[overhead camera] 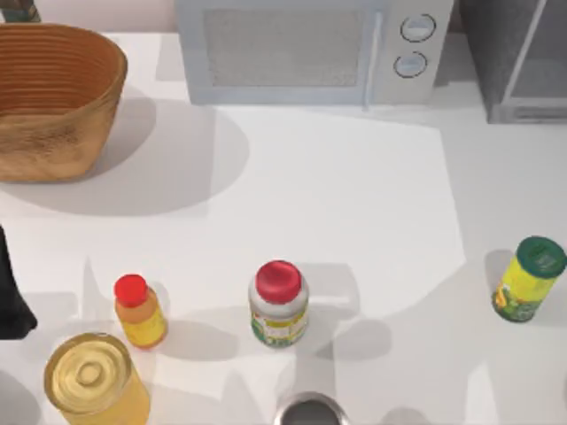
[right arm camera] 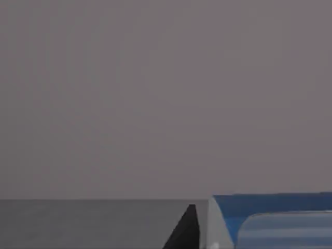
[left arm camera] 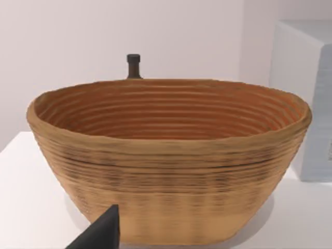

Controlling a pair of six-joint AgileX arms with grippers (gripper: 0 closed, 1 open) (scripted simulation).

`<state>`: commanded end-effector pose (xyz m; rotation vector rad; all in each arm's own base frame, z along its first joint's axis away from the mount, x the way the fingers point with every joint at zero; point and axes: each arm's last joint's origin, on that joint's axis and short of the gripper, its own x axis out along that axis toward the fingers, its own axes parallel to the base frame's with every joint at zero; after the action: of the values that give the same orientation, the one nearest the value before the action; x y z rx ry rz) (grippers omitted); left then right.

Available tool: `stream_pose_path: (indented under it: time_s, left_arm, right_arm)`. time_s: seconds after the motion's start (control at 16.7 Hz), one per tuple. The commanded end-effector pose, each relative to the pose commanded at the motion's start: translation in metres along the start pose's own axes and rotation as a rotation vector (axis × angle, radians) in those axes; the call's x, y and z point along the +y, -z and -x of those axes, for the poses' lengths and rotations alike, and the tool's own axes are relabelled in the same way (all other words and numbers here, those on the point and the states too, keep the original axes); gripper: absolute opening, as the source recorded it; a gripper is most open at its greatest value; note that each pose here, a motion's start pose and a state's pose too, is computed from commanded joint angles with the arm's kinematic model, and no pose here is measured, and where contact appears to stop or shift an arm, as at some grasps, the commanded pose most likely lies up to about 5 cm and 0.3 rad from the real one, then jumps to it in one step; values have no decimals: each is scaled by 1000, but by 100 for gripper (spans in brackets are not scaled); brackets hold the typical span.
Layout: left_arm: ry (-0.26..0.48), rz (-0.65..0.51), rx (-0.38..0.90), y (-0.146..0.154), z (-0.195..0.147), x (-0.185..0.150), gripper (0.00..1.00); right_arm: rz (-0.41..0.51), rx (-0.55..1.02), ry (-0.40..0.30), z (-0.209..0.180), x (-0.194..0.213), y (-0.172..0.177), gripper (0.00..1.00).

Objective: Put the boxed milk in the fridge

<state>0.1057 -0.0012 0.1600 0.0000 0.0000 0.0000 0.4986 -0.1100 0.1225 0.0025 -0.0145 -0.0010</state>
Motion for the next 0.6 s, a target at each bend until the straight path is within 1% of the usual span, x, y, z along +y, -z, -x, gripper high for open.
stream_pose_path:
  time_s: [0.24, 0.54, 0.6]
  left_arm:
    - [0, 0, 0, 0, 0, 0, 100]
    - [0, 0, 0, 0, 0, 0, 100]
    - [0, 0, 0, 0, 0, 0, 100]
  right_arm:
    - [-4, 22, -6, -24, 6, -5, 0]
    - [-3, 24, -8, -26, 7, -6, 0]
    - [-3, 24, -8, -26, 7, -6, 8]
